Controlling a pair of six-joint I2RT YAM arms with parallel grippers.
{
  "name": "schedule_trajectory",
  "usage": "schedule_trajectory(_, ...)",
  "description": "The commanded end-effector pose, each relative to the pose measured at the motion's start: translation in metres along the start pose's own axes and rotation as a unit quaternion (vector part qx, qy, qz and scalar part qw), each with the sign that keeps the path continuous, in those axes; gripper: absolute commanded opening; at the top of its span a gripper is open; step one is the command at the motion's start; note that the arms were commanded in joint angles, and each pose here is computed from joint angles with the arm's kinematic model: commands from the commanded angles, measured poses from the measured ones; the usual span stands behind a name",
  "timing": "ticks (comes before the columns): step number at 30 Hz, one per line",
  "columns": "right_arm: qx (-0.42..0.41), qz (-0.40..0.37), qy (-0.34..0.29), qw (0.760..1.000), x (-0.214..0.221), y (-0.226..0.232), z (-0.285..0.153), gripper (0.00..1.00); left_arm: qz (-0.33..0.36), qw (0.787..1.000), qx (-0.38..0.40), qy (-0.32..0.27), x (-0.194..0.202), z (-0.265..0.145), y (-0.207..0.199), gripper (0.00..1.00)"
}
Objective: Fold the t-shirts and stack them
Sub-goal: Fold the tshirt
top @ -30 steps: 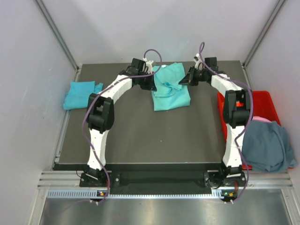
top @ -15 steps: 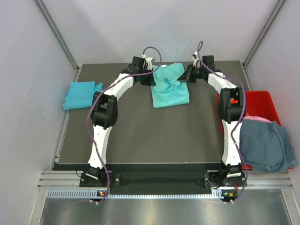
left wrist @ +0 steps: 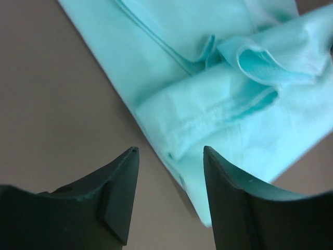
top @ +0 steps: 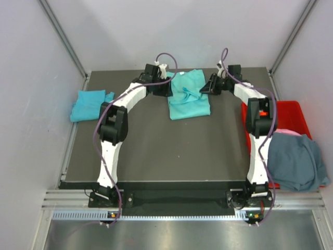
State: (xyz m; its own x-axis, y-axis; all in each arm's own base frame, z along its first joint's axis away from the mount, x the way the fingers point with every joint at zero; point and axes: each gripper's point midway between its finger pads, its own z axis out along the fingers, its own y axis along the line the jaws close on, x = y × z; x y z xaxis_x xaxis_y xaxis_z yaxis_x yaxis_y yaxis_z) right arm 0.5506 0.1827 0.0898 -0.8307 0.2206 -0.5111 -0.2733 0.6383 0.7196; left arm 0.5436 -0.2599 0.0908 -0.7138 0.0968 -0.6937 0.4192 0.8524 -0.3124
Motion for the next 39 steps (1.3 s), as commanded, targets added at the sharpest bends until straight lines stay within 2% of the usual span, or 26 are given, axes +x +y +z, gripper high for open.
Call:
schedule_trajectory(1, -0.006, -0.1, -0.072, 0.992, -0.045, 0.04, -0.056, 0.31, 0.006, 0.994, 0.016, -0.105, -0.064, -0.072, -0.028, 0.58)
schedule_trajectory(2, -0.006, -0.111, -0.079, 0.991, -0.047, 0.05, -0.068, 0.32, 0.007, 0.992, 0.024, -0.12, -0.072, -0.09, -0.037, 0.6)
schedule_trajectory(3, -0.001, -0.112, -0.068, 0.991, -0.035, 0.044, -0.071, 0.35, -0.004, 0.994, 0.023, -0.105, -0.057, -0.089, -0.036, 0.61)
schedule_trajectory(4, 0.001, -0.122, -0.073, 0.99, -0.036, 0.049, -0.082, 0.37, -0.012, 0.993, 0.031, -0.114, -0.059, -0.103, -0.043, 0.62)
schedule_trajectory(8, 0.005, -0.116, -0.045, 0.992, -0.006, 0.041, -0.091, 0.4, -0.048, 0.993, 0.062, -0.093, -0.021, -0.108, -0.052, 0.71)
schedule_trajectory(12, 0.004, -0.079, 0.005, 0.997, 0.03, 0.024, -0.084, 0.41, -0.083, 0.992, 0.081, -0.045, 0.028, -0.092, -0.05, 0.75)
schedule_trajectory(20, 0.019, -0.049, 0.051, 0.997, 0.061, -0.007, -0.071, 0.43, -0.144, 0.984, 0.107, 0.01, 0.071, -0.069, -0.046, 0.78)
schedule_trajectory(39, 0.056, -0.021, 0.096, 0.994, 0.096, -0.053, -0.054, 0.46, -0.21, 0.968, 0.123, 0.06, 0.095, -0.006, -0.022, 0.77)
